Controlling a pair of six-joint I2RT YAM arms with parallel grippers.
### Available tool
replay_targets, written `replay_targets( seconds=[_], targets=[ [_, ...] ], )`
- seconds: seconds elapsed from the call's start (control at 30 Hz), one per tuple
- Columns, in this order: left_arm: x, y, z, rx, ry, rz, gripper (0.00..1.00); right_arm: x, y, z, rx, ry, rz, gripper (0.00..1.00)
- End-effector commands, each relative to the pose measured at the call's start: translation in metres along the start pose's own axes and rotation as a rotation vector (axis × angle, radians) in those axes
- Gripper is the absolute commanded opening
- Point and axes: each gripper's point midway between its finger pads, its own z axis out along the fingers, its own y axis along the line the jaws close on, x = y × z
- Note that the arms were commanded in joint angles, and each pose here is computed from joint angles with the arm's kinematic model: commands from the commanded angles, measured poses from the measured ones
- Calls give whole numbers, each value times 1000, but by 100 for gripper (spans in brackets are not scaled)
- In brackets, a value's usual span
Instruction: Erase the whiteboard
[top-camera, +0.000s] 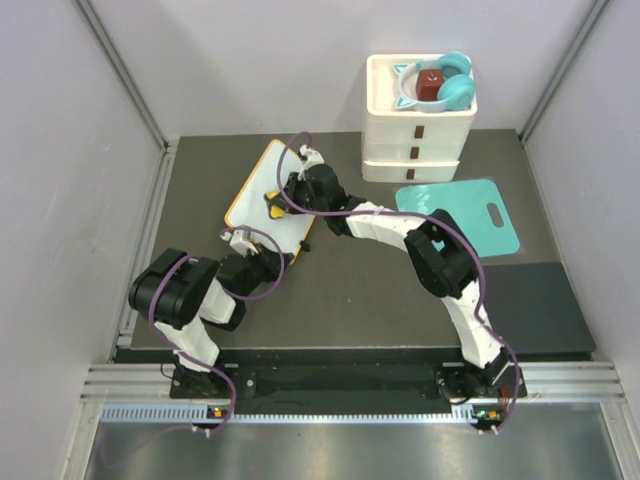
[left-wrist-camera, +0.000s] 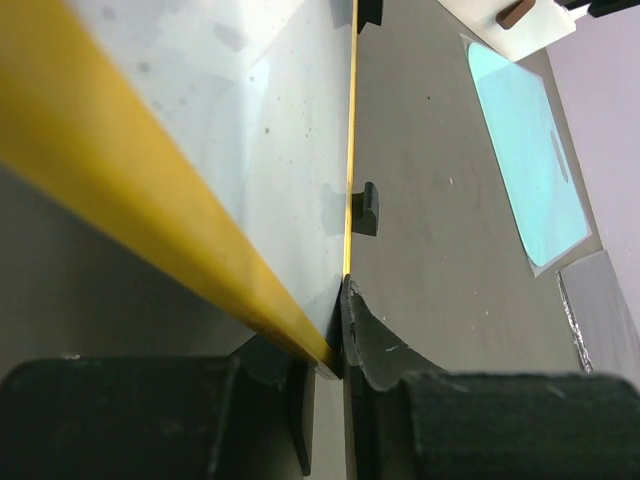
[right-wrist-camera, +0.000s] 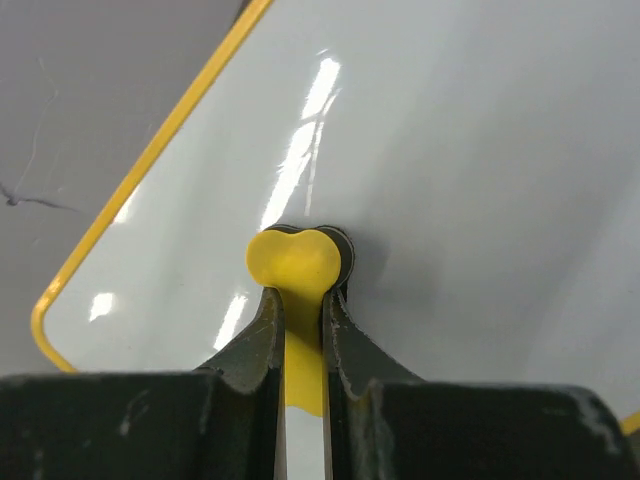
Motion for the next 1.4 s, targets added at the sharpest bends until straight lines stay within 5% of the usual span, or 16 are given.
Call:
replay_targets(
  seconds=[0.0, 0.53, 1.37],
  targets=[
    [45, -19, -12, 161, 190, 201, 0, 108, -132, -28, 444, 280, 7, 0],
    [44, -21, -14, 171, 184, 204, 0, 78, -172, -53, 412, 257, 263, 0],
    [48, -22, -16, 174, 195, 208, 0, -30, -103, 16, 179, 165, 218, 0]
  ],
)
